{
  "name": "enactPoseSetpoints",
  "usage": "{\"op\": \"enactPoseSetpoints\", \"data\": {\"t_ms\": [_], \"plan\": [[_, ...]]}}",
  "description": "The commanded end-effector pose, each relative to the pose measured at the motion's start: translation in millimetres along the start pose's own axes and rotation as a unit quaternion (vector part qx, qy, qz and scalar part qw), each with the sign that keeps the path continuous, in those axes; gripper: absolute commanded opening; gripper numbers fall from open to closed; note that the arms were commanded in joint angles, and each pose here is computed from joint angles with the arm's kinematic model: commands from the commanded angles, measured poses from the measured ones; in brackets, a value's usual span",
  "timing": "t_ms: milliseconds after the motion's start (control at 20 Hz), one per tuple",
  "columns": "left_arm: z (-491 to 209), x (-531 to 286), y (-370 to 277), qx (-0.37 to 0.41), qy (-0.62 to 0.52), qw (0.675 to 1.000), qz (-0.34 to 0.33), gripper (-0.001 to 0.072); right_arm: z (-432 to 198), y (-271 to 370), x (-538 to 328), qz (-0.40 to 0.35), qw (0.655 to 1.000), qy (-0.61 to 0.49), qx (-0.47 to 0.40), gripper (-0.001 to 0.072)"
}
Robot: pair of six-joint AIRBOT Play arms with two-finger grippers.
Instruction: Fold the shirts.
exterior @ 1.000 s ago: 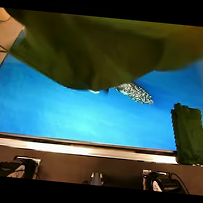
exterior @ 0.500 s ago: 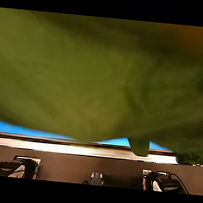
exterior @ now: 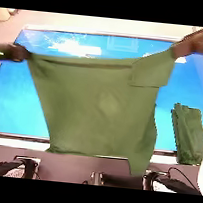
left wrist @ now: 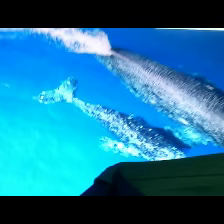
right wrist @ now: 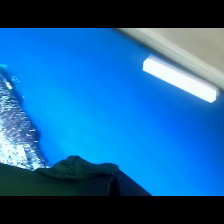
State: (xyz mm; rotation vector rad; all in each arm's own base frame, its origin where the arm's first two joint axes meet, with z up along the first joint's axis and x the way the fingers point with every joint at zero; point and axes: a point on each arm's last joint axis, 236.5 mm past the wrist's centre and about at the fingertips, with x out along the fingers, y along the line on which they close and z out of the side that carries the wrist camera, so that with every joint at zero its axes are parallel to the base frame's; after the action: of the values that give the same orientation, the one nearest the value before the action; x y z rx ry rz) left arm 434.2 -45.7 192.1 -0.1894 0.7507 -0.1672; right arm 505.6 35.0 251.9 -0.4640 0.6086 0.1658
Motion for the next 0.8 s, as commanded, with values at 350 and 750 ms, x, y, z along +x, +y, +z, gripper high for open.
{"op": "enactPoseSetpoints", "data": {"t_ms": [350,750], "plan": [[-81.9,196.5,61.4,-0.129,0.146,0.981,0.014,0.0026,-59.9,90.7,202.3,0.108,0.978,0.047,0.173,0.0023],[-157.9,141.6,72.1,-0.148,0.356,0.923,-0.011,0.0668,-115.4,75.4,166.8,0.176,0.964,0.151,0.129,0.0566]]}}
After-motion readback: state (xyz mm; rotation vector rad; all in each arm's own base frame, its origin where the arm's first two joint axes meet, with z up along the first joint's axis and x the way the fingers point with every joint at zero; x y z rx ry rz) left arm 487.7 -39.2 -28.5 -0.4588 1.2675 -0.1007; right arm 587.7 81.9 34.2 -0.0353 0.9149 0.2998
